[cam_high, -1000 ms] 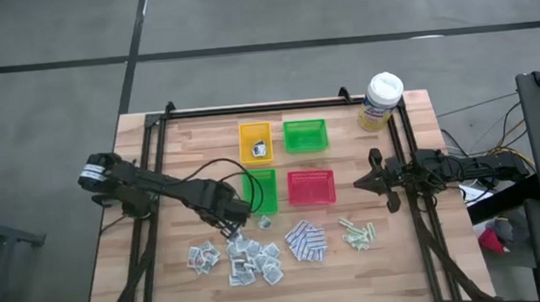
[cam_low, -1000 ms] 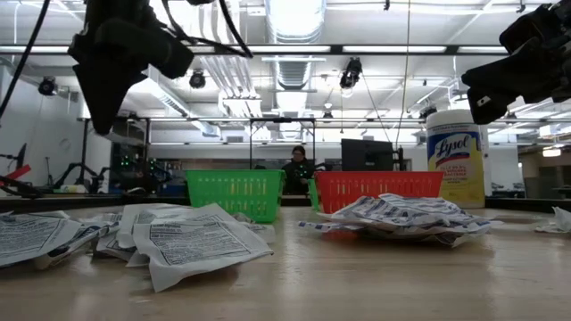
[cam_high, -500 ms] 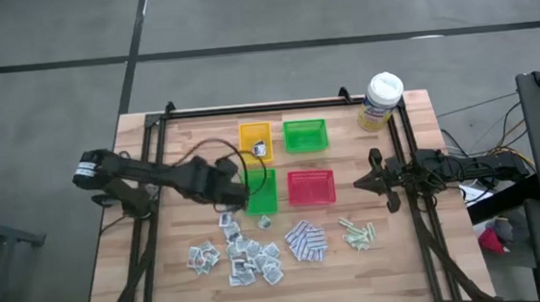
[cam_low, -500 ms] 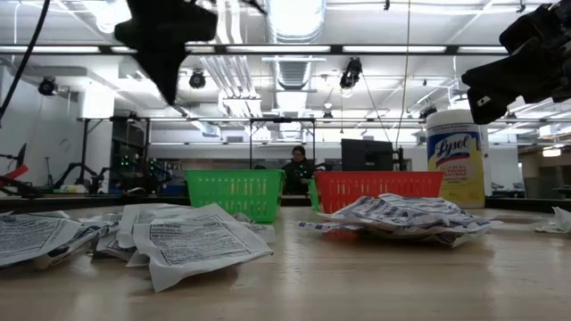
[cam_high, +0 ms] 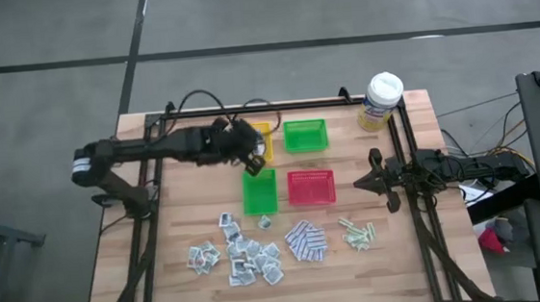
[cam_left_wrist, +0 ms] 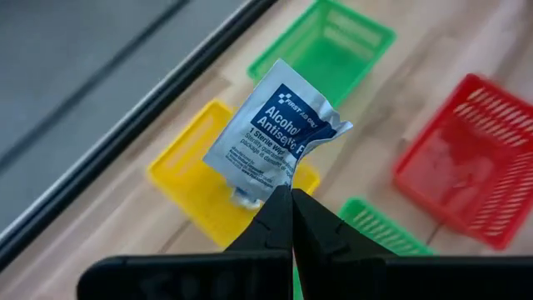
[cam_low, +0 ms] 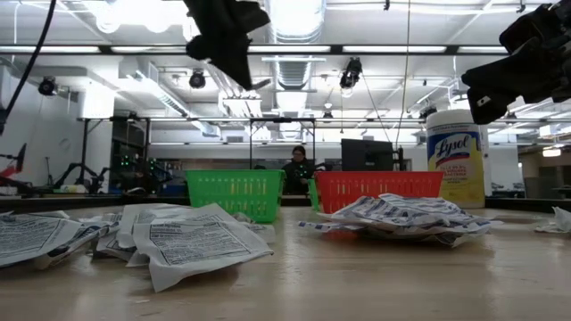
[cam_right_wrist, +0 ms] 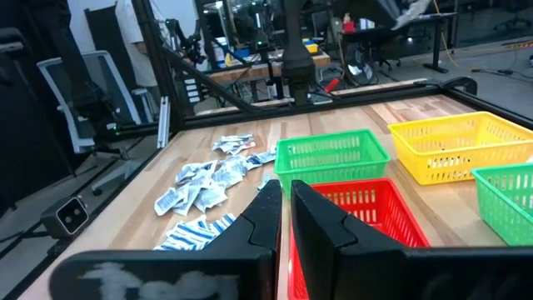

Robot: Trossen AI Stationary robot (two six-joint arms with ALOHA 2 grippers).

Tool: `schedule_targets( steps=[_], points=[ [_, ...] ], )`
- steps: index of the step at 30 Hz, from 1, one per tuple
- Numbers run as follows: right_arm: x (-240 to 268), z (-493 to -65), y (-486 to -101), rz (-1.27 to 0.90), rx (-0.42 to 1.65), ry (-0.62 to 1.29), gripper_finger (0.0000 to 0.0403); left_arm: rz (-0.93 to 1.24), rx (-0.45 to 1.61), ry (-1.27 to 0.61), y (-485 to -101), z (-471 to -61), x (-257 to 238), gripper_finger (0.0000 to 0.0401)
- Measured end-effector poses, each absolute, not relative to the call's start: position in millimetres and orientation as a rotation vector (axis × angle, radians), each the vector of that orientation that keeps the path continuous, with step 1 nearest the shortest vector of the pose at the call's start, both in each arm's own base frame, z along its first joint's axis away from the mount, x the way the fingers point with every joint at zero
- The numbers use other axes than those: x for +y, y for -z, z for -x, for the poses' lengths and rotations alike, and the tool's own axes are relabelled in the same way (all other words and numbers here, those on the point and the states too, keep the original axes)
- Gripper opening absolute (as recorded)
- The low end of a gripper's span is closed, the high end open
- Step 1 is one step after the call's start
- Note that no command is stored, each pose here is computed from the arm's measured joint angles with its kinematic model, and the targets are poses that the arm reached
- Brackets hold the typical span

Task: Pick & Place First Aid Supplies
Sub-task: Put the blue alcohol pad into the yellow bin

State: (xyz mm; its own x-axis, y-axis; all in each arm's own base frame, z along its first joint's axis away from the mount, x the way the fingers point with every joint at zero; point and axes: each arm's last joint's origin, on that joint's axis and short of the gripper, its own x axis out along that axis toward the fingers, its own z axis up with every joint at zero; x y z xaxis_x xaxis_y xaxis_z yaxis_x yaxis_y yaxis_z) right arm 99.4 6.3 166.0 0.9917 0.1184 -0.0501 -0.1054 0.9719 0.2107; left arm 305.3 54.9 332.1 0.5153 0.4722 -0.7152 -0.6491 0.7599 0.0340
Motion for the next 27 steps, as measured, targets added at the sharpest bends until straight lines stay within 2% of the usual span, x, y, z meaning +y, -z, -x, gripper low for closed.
schedule_targets(
  steps=[11,17,27],
  points=[
    [6,-99,-166,-0.209,0.062,-0.113,0.0028,0.466,0.824,-0.495,-318,-293,112,0.0],
    [6,-99,-166,-0.209,0.062,-0.113,0.0028,0.582,0.792,-0.488,-303,-288,133,0.0],
    [6,-99,-166,-0.209,0.063,-0.113,0.0028,0.815,0.823,-0.487,-258,-306,170,0.0]
  ],
)
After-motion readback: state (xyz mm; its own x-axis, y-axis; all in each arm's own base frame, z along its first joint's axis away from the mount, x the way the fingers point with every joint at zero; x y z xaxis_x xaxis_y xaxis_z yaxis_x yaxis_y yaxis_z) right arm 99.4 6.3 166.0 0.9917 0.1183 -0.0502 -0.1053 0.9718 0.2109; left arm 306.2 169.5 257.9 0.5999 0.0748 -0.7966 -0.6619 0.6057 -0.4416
